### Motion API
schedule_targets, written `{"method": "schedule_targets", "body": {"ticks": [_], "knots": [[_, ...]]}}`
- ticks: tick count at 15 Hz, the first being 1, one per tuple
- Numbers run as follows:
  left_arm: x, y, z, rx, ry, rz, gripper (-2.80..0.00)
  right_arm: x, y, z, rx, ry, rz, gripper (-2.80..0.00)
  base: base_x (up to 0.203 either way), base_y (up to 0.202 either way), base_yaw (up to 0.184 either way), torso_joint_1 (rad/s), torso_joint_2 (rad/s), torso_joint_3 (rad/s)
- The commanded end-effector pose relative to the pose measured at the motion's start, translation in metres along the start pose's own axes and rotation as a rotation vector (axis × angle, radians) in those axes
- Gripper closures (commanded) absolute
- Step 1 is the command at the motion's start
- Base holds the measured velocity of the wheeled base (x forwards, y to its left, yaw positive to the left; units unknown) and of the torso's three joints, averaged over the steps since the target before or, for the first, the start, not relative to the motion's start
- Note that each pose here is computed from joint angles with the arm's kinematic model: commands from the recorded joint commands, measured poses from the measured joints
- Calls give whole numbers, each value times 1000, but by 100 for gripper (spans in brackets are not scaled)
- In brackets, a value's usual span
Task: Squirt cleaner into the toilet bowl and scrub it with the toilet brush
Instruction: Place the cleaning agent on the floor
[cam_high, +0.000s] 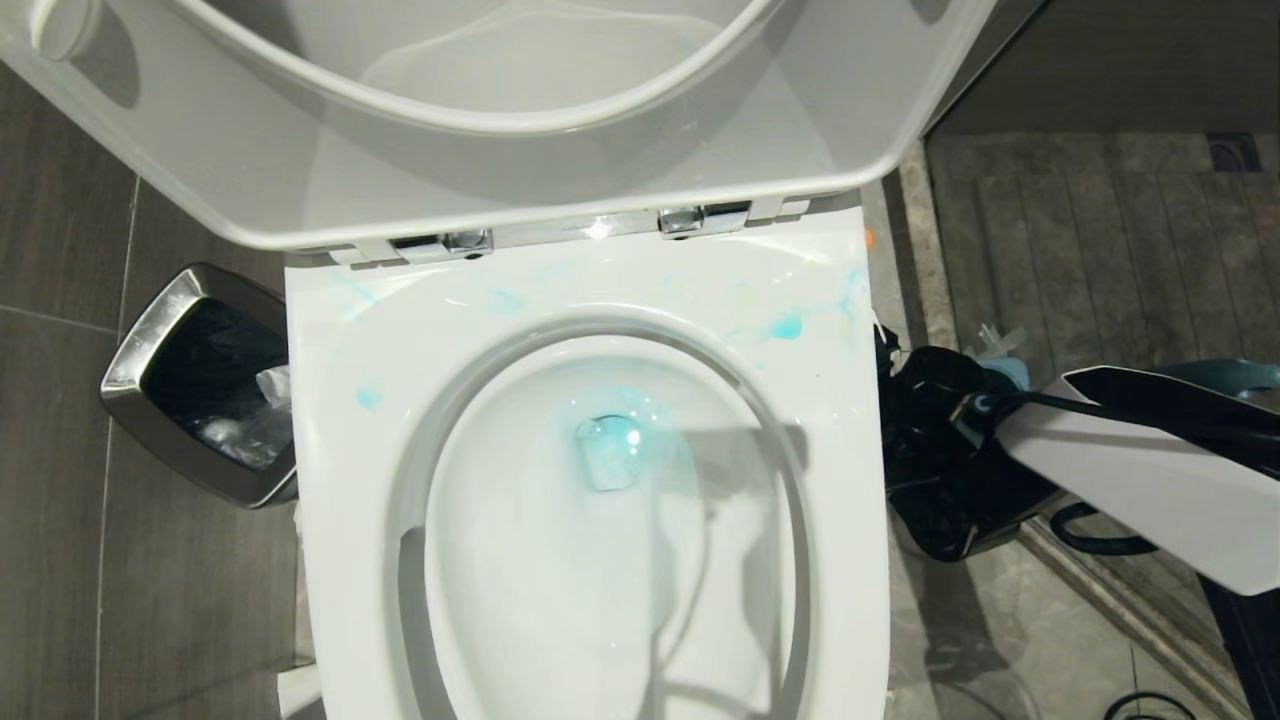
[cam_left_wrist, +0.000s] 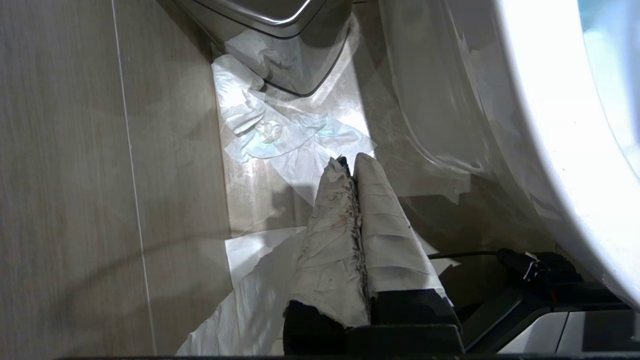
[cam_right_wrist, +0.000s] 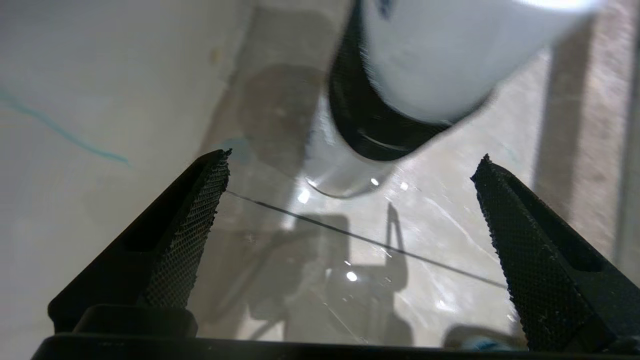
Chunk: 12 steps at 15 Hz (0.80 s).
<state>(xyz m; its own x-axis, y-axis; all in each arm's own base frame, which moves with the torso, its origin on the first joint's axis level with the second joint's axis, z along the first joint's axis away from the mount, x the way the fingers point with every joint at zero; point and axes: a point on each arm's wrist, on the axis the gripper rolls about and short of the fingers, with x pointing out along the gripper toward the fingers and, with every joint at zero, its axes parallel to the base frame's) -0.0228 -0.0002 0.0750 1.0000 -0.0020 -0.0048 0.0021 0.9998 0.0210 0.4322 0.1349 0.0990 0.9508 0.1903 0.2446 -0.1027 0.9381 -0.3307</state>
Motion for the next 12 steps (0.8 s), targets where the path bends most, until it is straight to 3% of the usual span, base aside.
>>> {"method": "schedule_targets", "body": {"ticks": [1,5,12], "knots": [[0,0,0,0,1,0,0,0,1,-3,-2,-3,7,-280,0,0,0,0,0,0],[0,0,0,0,1,0,0,0,2,-6,-3,-3,25,-280,0,0,0,0,0,0],[0,0,0,0,1,0,0,14,-12,-1,-26,-47,-22,-280,0,0,0,0,0,0]]}}
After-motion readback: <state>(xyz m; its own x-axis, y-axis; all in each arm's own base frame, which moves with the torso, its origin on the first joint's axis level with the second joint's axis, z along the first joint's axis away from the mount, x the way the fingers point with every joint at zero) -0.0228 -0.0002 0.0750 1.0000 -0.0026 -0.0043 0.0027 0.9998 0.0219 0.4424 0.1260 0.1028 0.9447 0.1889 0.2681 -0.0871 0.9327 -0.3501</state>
